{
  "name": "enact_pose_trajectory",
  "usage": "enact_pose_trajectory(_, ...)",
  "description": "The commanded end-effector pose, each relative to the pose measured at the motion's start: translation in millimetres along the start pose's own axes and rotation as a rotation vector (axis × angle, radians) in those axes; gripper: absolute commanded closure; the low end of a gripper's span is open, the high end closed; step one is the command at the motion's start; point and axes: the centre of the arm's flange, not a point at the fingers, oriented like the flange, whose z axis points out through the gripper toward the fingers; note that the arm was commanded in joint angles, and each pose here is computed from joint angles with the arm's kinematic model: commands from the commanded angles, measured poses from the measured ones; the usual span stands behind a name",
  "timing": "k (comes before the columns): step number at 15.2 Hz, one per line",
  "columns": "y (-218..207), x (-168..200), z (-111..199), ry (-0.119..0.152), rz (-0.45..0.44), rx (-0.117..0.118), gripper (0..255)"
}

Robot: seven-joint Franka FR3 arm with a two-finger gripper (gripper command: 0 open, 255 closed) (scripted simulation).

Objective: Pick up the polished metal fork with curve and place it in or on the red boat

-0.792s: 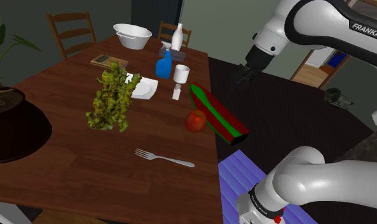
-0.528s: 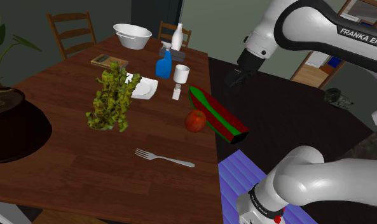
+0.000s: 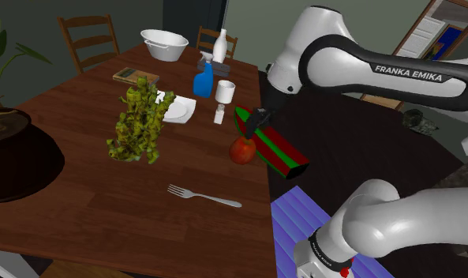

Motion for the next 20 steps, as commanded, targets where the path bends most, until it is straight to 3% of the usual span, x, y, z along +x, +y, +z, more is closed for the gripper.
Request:
enact_pose_trajectory(1, -15, 8, 20, -0.002, -0.042, -0.003, 0)
enact_pose_trajectory(17, -163, 39, 172, -0.032, -0.370, -0.032, 0)
enact_pose_trajectory(20, -171, 39, 191, -0.033, -0.388, -0.034, 0)
